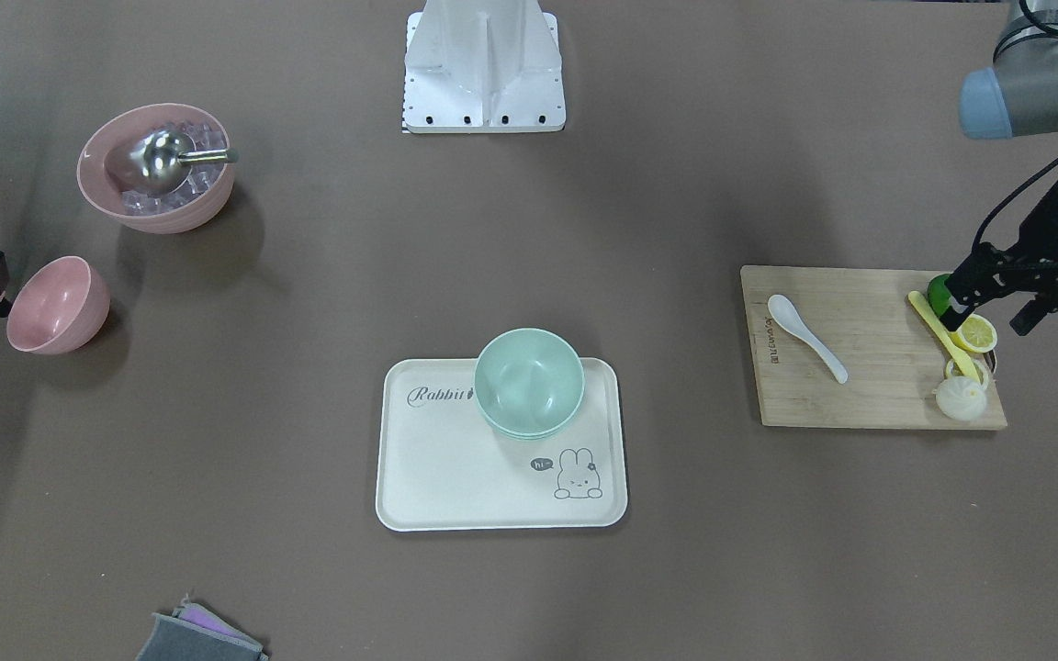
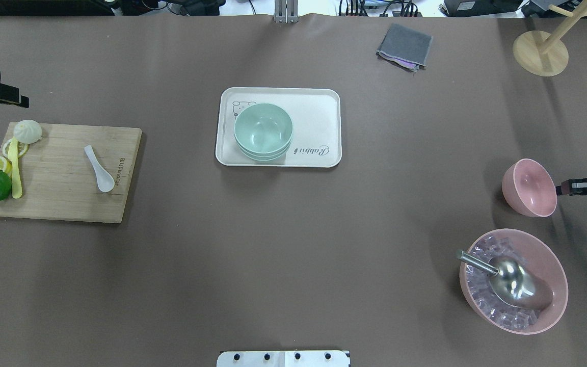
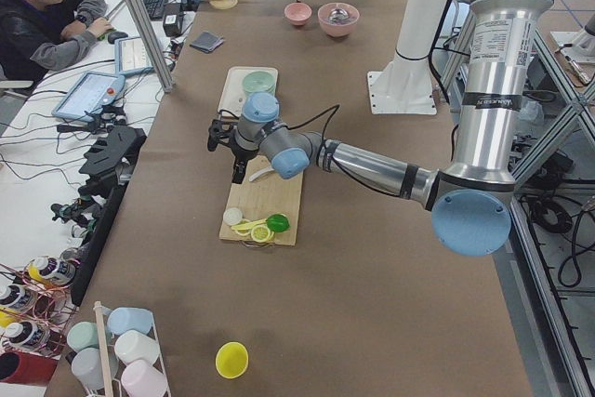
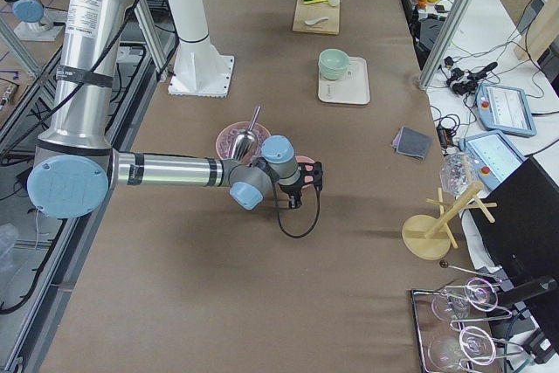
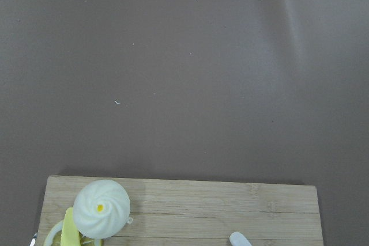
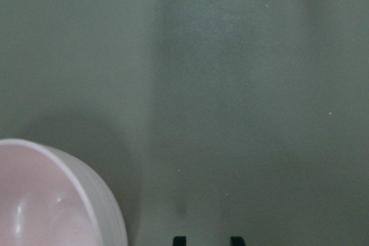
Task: Stack pink bowl on green and place spoon
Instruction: 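Move the right gripper down to the small pink bowl's rim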
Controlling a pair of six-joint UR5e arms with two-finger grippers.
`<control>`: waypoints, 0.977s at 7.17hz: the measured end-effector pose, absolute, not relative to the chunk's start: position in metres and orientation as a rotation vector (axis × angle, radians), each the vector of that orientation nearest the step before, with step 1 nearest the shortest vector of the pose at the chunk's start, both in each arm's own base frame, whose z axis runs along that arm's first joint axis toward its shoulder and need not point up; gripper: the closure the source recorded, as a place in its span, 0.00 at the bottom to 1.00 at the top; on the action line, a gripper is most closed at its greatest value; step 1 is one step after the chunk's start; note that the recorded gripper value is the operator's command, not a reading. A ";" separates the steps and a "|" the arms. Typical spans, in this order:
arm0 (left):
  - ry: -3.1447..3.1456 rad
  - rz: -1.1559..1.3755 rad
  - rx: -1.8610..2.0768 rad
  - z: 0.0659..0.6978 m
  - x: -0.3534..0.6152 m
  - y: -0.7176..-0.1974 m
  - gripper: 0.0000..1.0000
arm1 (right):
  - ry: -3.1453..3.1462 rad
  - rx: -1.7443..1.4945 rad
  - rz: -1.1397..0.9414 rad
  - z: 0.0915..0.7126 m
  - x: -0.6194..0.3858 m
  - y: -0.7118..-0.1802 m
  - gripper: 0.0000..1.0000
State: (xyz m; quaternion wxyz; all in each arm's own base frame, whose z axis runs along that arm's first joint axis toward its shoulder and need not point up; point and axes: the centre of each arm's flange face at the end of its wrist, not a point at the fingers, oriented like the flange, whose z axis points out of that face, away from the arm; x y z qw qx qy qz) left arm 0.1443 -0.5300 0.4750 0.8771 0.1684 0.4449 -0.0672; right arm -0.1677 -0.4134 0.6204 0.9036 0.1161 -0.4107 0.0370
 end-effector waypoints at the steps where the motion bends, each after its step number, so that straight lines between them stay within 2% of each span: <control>1: 0.928 -0.140 0.352 0.475 0.144 -0.530 0.00 | -0.873 0.247 0.070 0.607 -0.165 -0.414 0.52; 7: 0.927 -0.140 0.349 0.477 0.144 -0.528 0.00 | -0.903 0.246 0.065 0.576 -0.184 -0.437 0.54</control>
